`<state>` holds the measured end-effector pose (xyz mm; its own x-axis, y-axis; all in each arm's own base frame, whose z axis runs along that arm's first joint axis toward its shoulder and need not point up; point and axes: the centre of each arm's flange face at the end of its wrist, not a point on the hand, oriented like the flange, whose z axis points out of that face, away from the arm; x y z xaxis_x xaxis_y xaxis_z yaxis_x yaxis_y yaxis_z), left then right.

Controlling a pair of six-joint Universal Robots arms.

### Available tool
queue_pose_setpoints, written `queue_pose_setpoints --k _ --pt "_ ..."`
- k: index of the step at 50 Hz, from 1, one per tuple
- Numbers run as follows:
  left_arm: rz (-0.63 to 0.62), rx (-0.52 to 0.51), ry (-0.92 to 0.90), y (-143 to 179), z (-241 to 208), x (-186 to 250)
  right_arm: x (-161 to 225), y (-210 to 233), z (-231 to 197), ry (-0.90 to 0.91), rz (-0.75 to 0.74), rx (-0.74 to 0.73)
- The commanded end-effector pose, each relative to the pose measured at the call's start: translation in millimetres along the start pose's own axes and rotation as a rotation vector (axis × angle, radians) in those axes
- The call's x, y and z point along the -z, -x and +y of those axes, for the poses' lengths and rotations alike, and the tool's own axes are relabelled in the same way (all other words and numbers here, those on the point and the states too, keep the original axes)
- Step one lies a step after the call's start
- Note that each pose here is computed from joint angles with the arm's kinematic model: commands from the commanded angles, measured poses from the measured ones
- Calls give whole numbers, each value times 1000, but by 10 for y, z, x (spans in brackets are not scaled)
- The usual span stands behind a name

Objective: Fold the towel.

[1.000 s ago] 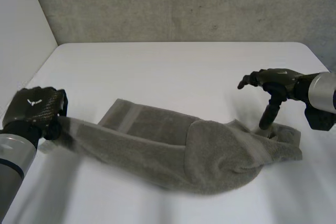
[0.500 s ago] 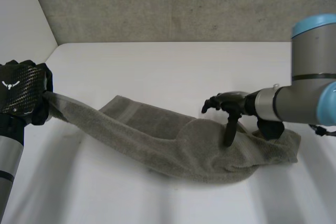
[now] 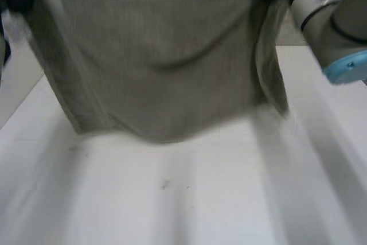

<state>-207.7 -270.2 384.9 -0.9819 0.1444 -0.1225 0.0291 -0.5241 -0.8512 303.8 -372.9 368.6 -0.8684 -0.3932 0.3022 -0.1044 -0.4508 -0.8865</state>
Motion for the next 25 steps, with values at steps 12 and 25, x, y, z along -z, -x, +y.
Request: queue_pose_setpoints --k 12,25 --pt "-43 46 143 -183 891 -388 1166 452 619 469 -327 220" --pt "111 14 595 -335 1821 908 1979 873 1517 791 -578 180"
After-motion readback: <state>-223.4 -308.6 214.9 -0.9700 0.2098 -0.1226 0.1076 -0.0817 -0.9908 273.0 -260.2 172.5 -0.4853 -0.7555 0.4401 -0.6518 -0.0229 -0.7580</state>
